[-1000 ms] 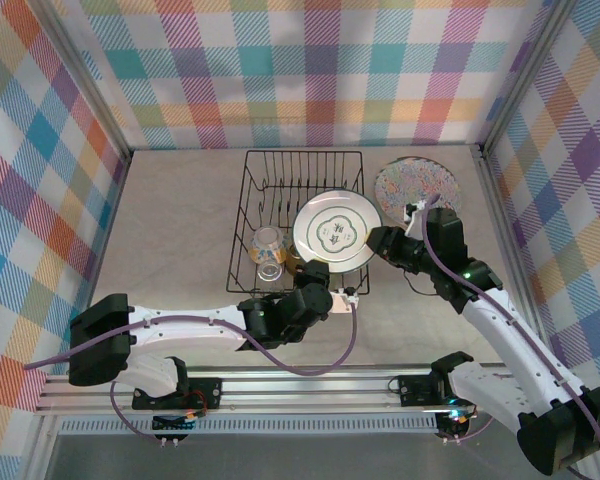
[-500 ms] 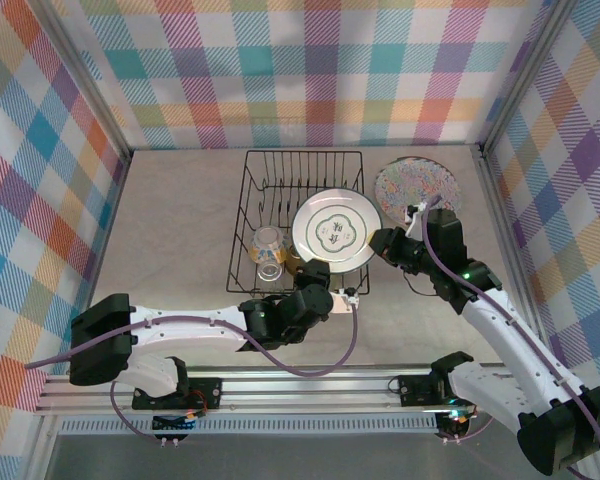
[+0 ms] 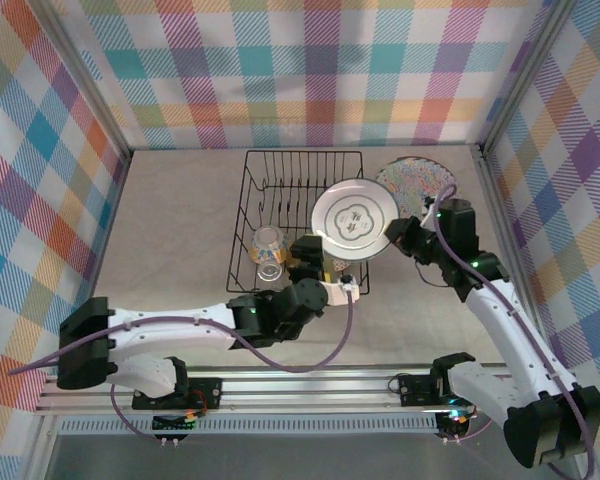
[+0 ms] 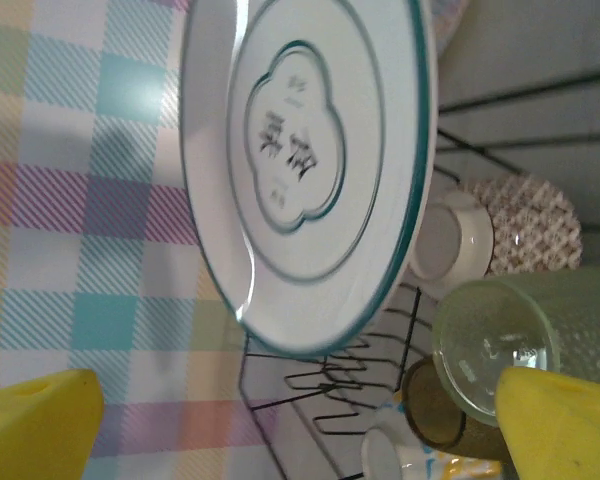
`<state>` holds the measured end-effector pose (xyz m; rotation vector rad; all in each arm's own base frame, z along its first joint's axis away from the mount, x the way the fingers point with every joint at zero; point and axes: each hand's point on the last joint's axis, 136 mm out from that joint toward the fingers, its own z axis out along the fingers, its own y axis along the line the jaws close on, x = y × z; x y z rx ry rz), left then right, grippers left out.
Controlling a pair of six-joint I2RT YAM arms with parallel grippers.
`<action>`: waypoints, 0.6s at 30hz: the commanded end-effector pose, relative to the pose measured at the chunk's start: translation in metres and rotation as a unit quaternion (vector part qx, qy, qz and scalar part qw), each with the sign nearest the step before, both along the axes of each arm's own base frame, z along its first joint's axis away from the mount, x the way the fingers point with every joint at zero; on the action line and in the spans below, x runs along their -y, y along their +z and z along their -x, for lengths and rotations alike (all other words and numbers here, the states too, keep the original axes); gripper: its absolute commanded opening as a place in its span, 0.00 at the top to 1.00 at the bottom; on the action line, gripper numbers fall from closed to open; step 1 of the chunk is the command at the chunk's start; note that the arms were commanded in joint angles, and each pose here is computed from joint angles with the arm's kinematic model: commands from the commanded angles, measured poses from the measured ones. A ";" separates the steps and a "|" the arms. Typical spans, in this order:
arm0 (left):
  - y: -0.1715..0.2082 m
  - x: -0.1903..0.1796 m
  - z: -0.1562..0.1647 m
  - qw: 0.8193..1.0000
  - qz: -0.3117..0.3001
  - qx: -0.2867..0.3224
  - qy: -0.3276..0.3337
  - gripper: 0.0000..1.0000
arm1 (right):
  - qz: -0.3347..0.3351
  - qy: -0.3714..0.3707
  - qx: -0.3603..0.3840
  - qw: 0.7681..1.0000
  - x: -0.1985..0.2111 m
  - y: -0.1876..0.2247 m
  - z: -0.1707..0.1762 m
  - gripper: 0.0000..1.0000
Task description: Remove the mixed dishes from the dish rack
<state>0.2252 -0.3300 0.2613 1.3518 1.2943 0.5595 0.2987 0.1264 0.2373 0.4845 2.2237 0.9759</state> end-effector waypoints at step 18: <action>0.054 -0.094 0.014 0.770 0.449 -0.446 0.079 0.00 | -0.031 -0.245 0.025 0.969 0.156 -0.023 -0.109 1.00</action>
